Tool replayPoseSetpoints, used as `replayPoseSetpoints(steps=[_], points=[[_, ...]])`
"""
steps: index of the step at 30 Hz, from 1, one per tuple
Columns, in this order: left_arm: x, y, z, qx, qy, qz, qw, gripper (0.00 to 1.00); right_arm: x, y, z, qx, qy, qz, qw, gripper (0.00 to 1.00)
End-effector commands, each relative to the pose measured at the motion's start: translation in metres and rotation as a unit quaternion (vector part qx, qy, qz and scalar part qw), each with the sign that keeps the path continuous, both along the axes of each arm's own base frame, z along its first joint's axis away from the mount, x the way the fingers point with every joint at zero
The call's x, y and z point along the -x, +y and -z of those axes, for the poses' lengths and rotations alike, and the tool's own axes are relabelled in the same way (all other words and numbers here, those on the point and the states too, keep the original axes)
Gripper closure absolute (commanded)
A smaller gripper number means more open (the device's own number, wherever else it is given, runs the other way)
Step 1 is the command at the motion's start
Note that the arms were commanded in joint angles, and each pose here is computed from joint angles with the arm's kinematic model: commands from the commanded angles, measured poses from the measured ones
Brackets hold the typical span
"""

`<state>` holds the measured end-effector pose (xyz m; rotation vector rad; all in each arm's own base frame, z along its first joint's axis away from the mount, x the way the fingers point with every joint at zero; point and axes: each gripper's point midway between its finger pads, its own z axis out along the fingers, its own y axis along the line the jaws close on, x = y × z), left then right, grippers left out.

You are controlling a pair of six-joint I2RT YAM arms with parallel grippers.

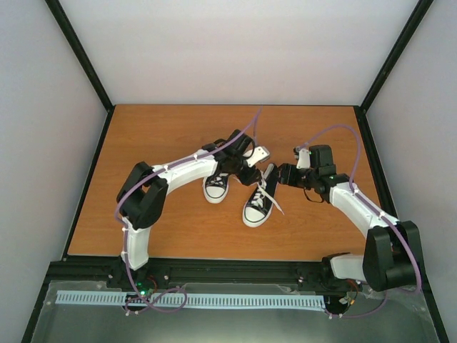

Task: Tie the shoes
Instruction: Adjust the shoe at the center of the board.

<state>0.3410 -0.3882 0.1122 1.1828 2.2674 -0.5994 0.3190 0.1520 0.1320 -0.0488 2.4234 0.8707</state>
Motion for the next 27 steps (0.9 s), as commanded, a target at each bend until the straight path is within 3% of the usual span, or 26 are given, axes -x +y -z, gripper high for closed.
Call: replayPoseSetpoints(steps=[1,9,27], points=[[0.013,-0.001,-0.01,0.012,-0.058,0.082,0.995,0.49,-0.012,-0.003,0.007,-0.014,0.0,0.038,0.999,0.44],[-0.008,-0.002,-0.037,0.113,-0.046,0.029,0.992,0.49,-0.018,0.002,0.014,-0.015,0.005,0.03,0.999,0.51],[-0.005,-0.013,-0.009,0.119,-0.039,0.034,0.992,0.58,-0.025,0.015,0.012,-0.034,0.008,-0.006,0.999,0.62]])
